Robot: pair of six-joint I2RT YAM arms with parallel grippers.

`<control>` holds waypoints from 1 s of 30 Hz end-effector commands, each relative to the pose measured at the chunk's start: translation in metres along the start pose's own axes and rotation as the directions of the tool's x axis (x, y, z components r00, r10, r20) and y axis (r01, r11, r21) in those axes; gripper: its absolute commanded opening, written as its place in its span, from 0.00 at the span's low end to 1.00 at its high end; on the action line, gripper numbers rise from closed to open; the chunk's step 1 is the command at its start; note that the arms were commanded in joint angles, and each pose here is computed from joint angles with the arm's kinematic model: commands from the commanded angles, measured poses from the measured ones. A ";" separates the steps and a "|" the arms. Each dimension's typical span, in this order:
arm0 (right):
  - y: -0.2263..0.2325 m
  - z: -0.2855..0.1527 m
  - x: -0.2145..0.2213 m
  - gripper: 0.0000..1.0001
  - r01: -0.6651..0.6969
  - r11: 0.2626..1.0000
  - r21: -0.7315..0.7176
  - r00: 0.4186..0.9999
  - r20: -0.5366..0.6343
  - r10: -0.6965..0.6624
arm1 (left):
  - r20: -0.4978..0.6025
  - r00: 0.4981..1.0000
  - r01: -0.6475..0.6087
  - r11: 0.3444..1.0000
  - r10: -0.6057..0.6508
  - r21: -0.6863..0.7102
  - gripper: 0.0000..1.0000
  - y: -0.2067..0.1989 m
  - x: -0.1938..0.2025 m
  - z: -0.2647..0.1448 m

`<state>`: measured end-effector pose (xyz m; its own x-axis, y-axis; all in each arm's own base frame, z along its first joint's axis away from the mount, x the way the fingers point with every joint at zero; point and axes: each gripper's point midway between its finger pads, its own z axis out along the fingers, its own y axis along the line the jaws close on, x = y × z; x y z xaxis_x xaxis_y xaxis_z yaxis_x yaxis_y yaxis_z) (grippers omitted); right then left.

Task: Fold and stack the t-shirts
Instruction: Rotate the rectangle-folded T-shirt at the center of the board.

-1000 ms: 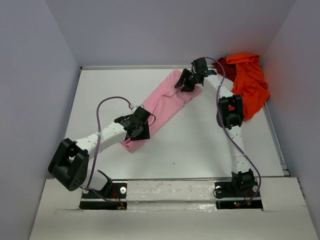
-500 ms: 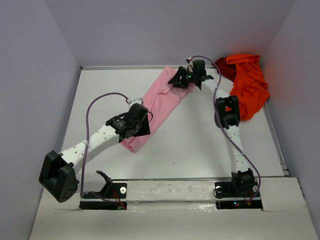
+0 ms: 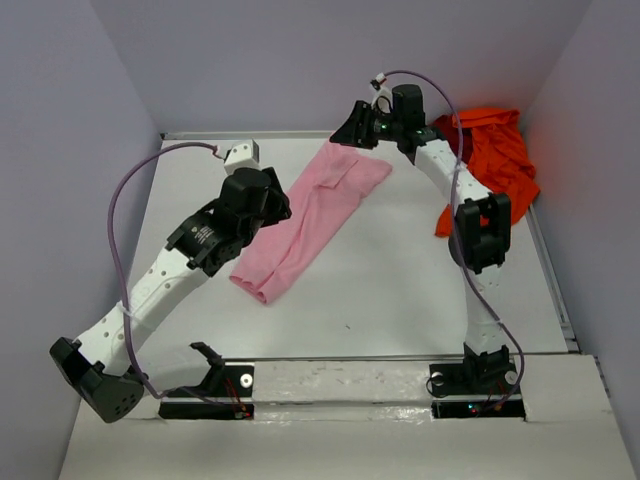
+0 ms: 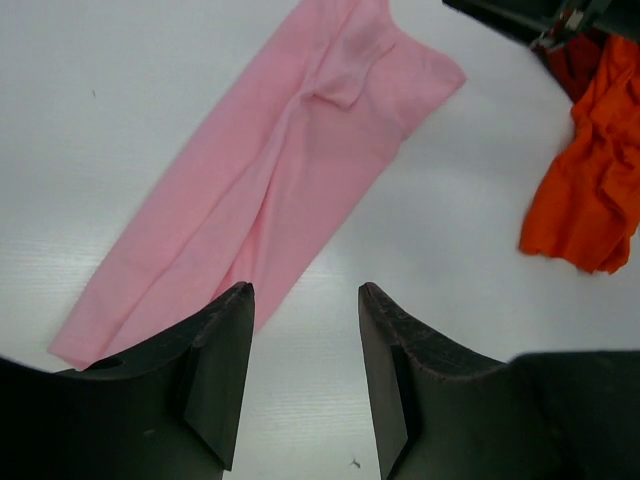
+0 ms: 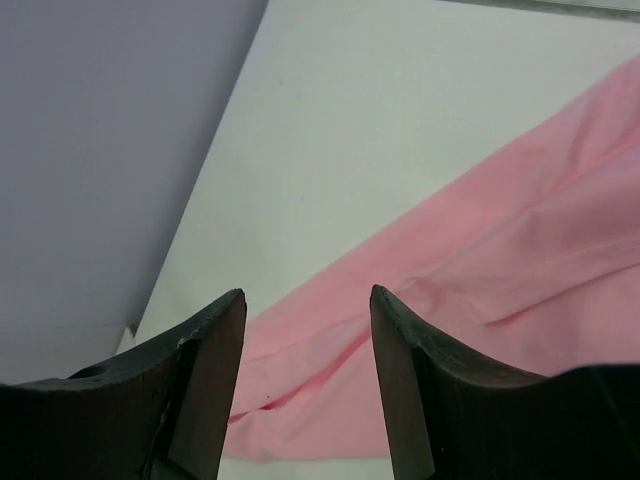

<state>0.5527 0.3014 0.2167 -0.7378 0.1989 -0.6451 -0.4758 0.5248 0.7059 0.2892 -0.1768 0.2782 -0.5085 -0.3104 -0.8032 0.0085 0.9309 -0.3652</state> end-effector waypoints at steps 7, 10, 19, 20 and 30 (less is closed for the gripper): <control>0.102 0.021 0.125 0.56 0.188 0.981 0.054 0.955 -0.245 -0.170 | 0.112 0.993 0.027 1.000 -0.025 -0.016 0.56 -0.015 -0.077 -0.022; 0.128 0.037 0.189 0.55 0.193 0.981 0.014 0.918 -0.355 -0.176 | 0.128 0.992 0.021 0.998 -0.014 -0.056 0.56 -0.007 -0.093 -0.024; 0.139 0.047 0.285 0.53 0.196 0.981 -0.001 0.858 -0.484 -0.172 | 0.209 0.977 0.059 0.992 -0.035 -0.111 0.56 0.016 -0.124 -0.042; 0.137 0.045 0.290 0.53 0.186 0.983 0.001 0.854 -0.495 -0.161 | 0.203 0.978 0.063 0.992 -0.039 -0.114 0.56 0.018 -0.121 -0.040; 0.127 0.042 0.342 0.53 0.145 0.989 0.003 0.804 -0.583 -0.116 | 0.176 0.983 0.075 0.992 -0.057 -0.097 0.56 0.022 -0.112 -0.036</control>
<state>0.2661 0.4587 0.0721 -0.8260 -0.3860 -0.4108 -0.5635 0.5855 0.5828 0.3205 -0.1173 0.3697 -0.3654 -0.3827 -0.8486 -0.1314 0.9237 -0.3600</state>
